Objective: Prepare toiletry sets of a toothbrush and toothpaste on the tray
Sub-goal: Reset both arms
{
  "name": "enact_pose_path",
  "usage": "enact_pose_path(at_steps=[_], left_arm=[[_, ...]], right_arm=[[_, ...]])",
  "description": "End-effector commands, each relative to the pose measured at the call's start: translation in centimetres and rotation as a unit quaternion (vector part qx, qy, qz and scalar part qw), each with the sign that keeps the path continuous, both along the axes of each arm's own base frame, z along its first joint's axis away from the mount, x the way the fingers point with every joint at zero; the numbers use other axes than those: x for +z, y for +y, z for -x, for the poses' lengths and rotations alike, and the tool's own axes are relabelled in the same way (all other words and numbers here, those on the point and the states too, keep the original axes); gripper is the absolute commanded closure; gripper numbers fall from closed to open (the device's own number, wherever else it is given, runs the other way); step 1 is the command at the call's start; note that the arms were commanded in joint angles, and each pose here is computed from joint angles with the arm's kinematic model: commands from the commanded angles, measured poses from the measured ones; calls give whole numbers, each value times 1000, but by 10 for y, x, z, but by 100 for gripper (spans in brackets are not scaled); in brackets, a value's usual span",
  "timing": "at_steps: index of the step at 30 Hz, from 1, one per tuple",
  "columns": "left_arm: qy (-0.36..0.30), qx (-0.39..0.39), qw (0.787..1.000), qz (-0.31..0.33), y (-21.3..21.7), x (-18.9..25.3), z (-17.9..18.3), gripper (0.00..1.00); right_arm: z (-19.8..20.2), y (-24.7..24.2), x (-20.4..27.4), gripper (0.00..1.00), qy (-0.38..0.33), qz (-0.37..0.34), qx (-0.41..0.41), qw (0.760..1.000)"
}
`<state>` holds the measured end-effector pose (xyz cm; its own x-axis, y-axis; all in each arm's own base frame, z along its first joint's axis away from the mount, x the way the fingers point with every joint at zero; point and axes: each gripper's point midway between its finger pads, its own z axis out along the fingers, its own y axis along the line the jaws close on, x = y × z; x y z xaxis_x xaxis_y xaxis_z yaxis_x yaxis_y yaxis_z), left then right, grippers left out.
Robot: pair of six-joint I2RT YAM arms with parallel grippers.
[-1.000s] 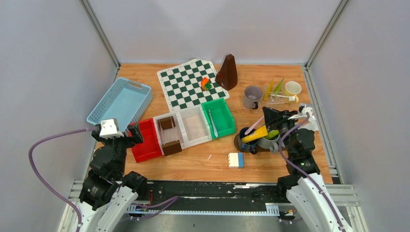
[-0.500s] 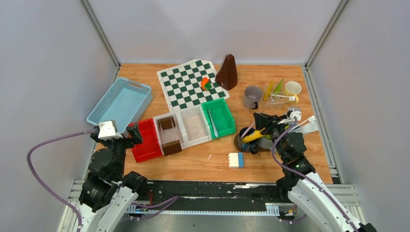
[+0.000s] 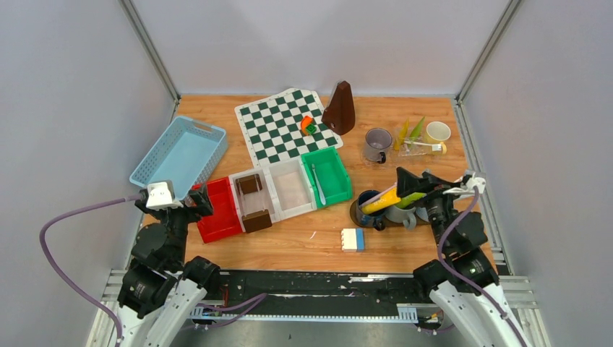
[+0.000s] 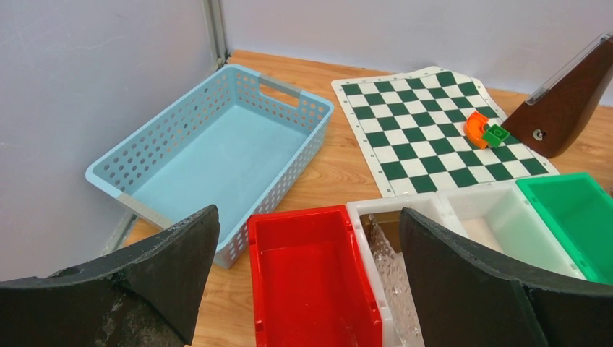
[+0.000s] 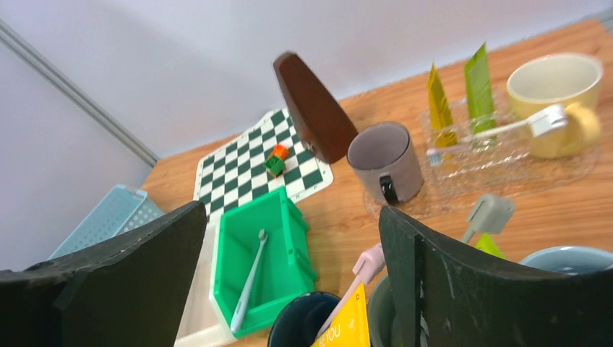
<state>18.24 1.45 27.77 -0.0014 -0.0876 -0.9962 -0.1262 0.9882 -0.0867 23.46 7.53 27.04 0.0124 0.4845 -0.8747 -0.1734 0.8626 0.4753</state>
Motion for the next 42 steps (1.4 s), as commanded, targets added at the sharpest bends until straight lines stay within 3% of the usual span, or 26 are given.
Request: enact_pose_path(at_steps=[1, 9, 20, 33, 42], left_arm=[[-18, 6, 1000, 9, 5, 15, 6, 0], [-19, 5, 999, 32, 12, 43, 25, 0], [-41, 22, 998, 43, 34, 82, 62, 0], [-107, 63, 988, 92, 59, 83, 88, 0], [-107, 75, 988, 89, 61, 80, 84, 0]], right_arm=[[20, -29, 47, 4, -18, 15, -50, 998], [59, -83, 84, 0, -16, 52, -138, 989], [118, -128, 101, 0, -72, 60, -186, 978], [119, -131, 100, 0, -69, 63, -194, 977], [116, -130, 98, 0, -67, 64, -196, 976]])
